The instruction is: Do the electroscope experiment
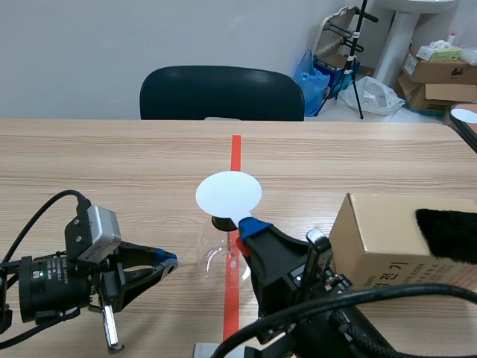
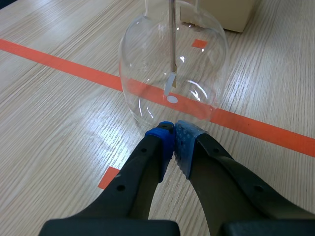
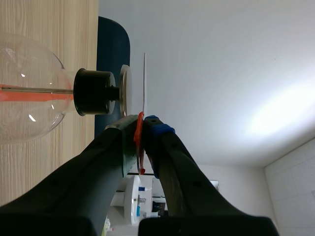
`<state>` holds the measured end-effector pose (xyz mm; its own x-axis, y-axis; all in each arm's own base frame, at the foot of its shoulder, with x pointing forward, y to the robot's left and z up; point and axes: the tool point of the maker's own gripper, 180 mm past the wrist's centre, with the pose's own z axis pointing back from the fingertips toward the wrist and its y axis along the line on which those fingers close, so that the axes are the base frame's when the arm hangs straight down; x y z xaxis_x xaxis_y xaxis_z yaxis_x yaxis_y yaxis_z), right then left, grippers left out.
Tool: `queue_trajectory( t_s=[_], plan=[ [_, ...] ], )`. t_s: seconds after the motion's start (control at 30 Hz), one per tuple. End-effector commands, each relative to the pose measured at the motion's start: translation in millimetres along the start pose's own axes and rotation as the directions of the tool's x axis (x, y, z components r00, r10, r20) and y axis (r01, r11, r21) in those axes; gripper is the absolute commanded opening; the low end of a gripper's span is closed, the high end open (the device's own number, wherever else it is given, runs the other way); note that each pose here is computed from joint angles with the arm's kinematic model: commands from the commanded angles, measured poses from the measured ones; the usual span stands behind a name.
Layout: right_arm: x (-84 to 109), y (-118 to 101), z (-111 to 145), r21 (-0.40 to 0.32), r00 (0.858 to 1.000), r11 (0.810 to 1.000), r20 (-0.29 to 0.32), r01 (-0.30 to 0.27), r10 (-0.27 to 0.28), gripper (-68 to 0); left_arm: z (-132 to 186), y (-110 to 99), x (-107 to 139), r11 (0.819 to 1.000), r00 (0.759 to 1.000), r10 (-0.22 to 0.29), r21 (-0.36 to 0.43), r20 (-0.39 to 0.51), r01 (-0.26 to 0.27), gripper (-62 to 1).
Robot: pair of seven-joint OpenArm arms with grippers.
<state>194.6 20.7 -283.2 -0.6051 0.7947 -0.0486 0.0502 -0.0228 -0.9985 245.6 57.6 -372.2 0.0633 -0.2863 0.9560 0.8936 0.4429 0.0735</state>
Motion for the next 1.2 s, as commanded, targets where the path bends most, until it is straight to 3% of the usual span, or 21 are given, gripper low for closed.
queue_trajectory(
  t_s=[0.0, 0.3, 0.43, 0.53, 0.67, 0.9, 1.07, 1.17],
  plan=[
    [-5.5, -9, -4, -0.032, 1.0, 0.999, -0.004, -0.018, 0.018, -66.5, -2, 3, 12, 1.0, 0.999, -0.009, 0.005, 0.043, 0.009, -57.7],
    [-9.9, -9, -3, -0.032, 0.999, 0.999, -0.028, -0.018, 0.017, -66.5, -2, 3, 12, 1.0, 0.999, -0.009, 0.005, 0.043, 0.009, -57.7],
    [-23.0, -9, -3, -0.032, 0.995, 0.999, -0.101, -0.018, 0.015, -66.5, -2, 3, 12, 1.0, 0.999, -0.009, 0.005, 0.043, 0.009, -57.7],
    [-38.2, -9, 0, -0.032, 0.983, 0.999, -0.185, -0.018, 0.012, -66.5, -2, 3, 12, 1.0, 0.999, -0.009, 0.005, 0.043, 0.009, -57.7],
    [-59.4, -9, 5, -0.032, 0.953, 0.999, -0.302, -0.018, 0.007, -66.5, -2, 3, 12, 1.0, 0.999, -0.009, 0.005, 0.043, 0.009, -57.7],
    [-91.5, -9, 19, -0.032, 0.877, 0.999, -0.481, -0.018, 0.0, -66.5, -2, 3, 12, 1.0, 0.999, -0.009, 0.005, 0.043, 0.009, -57.7],
    [-106.8, -9, 28, -0.032, 0.825, 0.999, -0.565, -0.018, -0.003, -66.5, -2, 3, 12, 1.0, 0.999, -0.009, 0.005, 0.043, 0.009, -57.7],
    [-111.9, -9, 32, -0.032, 0.804, 0.999, -0.594, -0.017, -0.005, -66.5, -2, 3, 12, 1.0, 0.999, -0.009, 0.005, 0.044, 0.009, -57.7]
  ],
)
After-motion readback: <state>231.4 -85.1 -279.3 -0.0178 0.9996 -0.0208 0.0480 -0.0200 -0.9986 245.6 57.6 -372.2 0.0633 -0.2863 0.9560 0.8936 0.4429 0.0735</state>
